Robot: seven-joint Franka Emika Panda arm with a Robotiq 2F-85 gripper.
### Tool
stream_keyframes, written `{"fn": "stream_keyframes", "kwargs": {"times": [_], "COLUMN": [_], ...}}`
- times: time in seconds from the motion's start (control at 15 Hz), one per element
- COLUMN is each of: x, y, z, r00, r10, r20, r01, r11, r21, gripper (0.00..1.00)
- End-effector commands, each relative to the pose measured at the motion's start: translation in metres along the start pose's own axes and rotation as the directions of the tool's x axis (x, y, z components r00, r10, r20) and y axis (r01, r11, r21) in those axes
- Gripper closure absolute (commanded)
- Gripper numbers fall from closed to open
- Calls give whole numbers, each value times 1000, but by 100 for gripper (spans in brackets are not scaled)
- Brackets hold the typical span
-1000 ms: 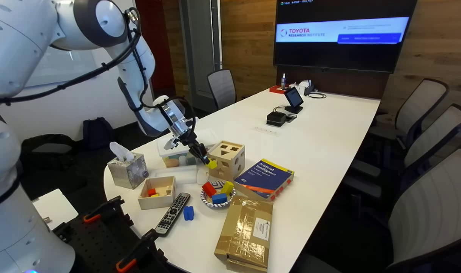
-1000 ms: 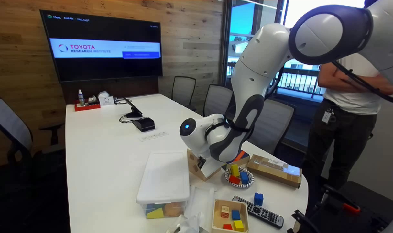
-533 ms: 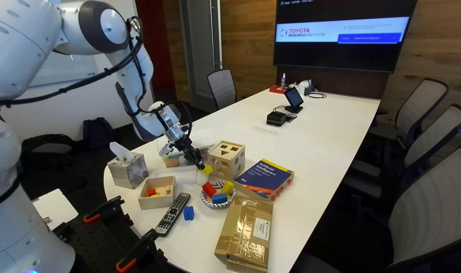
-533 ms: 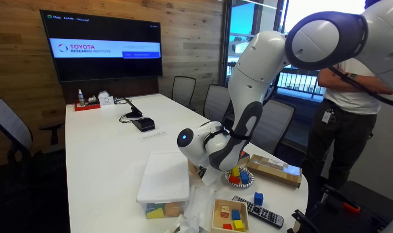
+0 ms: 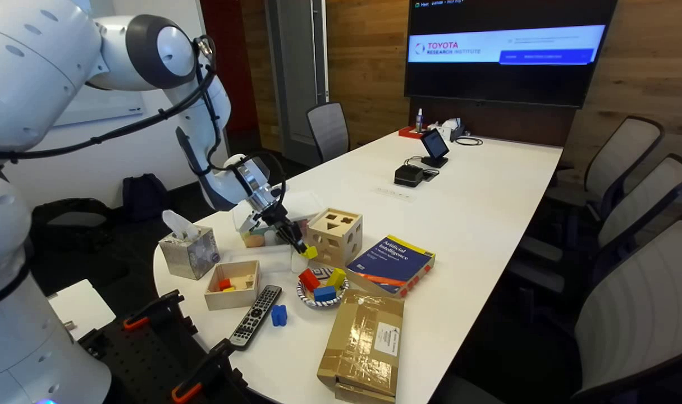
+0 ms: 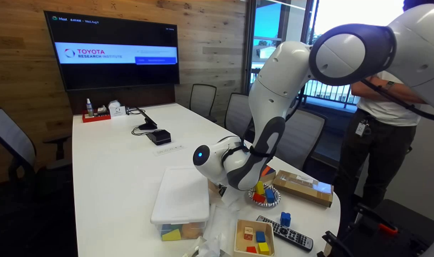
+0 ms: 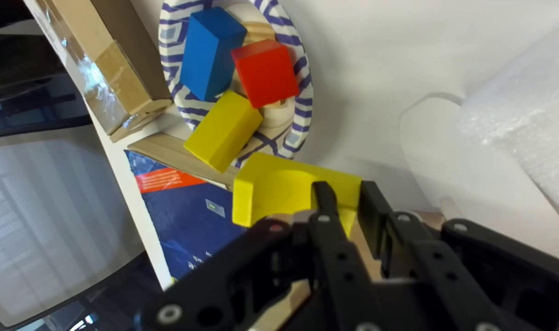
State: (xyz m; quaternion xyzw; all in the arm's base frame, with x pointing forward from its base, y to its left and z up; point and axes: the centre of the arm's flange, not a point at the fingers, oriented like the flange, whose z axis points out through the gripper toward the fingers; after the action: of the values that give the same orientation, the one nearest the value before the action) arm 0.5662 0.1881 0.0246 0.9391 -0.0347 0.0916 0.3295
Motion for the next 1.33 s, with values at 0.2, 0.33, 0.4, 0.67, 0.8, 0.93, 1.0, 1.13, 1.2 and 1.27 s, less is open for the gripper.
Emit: {"fn": "stream_keyframes", "kwargs": {"times": [0.2, 0.33, 0.4, 0.67, 0.8, 0.93, 1.0, 1.13, 1.2, 1.27], "x": [14, 12, 10, -6, -11, -17, -19, -23, -24, -23], "y": [33, 26, 20, -7, -19, -27, -30, -31, -28, -24], "z": [-48, -55, -55, -51, -48, -45, -44, -46, -50, -57], "r00": [995, 992, 990, 982, 980, 980, 980, 978, 977, 977], "r10": [15, -8, -23, -85, -108, -123, -129, -137, -139, -137], "r20": [-100, -129, -139, -166, -166, -159, -154, -155, -160, -166], "r01": [-12, 10, 24, 79, 98, 110, 115, 123, 125, 124], "r11": [999, 1000, 1000, 996, 993, 990, 989, 987, 988, 989], "r21": [32, 13, 1, -42, -68, -89, -94, -99, -94, -85], "gripper": [95, 95, 95, 95, 95, 95, 95, 95, 95, 95]}}
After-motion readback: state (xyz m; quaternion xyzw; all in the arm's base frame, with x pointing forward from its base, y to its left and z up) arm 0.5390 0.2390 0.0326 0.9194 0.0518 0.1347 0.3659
